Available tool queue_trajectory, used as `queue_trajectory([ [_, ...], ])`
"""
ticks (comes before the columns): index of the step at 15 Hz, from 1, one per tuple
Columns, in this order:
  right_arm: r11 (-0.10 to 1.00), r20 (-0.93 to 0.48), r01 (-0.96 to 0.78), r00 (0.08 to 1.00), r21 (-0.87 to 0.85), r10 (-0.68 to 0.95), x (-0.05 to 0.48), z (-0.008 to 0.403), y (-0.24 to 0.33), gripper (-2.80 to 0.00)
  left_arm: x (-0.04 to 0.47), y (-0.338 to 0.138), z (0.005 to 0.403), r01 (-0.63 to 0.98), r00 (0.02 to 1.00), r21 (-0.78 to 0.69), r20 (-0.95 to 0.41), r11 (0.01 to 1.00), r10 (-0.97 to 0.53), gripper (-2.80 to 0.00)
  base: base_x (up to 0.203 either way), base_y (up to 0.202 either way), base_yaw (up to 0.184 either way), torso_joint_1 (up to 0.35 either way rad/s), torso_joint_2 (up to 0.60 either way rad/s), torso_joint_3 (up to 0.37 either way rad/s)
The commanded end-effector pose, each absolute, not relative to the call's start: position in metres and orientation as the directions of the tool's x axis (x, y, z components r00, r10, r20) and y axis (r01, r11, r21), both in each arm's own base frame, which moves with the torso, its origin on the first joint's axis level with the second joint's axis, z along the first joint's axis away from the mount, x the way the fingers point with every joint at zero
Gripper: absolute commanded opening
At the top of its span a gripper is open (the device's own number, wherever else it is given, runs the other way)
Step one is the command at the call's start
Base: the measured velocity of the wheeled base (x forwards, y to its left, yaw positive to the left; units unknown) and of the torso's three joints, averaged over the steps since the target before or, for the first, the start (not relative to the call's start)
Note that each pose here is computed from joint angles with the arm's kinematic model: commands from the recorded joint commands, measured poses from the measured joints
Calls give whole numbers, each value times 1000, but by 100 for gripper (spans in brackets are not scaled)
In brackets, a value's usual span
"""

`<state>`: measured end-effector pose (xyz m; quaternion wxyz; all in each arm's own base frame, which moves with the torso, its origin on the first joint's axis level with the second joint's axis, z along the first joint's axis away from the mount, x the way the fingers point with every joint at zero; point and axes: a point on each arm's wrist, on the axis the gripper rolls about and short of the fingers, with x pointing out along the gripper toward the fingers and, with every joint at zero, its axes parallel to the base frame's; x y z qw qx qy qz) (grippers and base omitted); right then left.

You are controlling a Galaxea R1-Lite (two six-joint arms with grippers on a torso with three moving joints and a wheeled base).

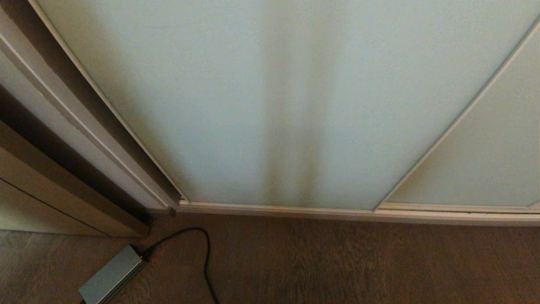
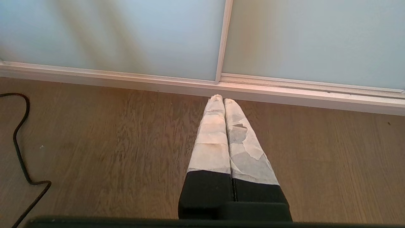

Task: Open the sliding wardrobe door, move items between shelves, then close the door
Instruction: Open the door

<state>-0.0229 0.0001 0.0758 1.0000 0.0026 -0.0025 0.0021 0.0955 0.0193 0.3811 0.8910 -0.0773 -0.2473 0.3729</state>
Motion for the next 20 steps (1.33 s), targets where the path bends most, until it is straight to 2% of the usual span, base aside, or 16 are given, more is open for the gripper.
queue_trajectory([
  [1, 1000, 6, -5, 1000, 5, 5, -23, 76, 0, -280, 148, 22, 380, -658, 613, -287, 333, 697, 716, -280, 0, 0, 0, 0, 0, 0],
  [3, 1000, 7, -5, 1000, 5, 5, -23, 76, 0, -280, 171, 23, 388, -651, 607, -299, 346, 697, 716, -280, 0, 0, 0, 0, 0, 0],
  [9, 1000, 7, -5, 1000, 5, 5, -23, 76, 0, -280, 218, 24, 396, -589, 668, -267, 371, 763, 646, -280, 0, 0, 0, 0, 0, 0],
  [14, 1000, 8, -5, 1000, 5, 5, -23, 76, 0, -280, 254, 40, 417, -609, 617, -287, 414, 739, 669, -280, 0, 0, 0, 0, 0, 0],
  [20, 1000, 8, -5, 1000, 6, 5, -23, 76, 0, -280, 281, 41, 406, -521, 715, -207, 424, 828, 556, -280, 0, 0, 0, 0, 0, 0],
])
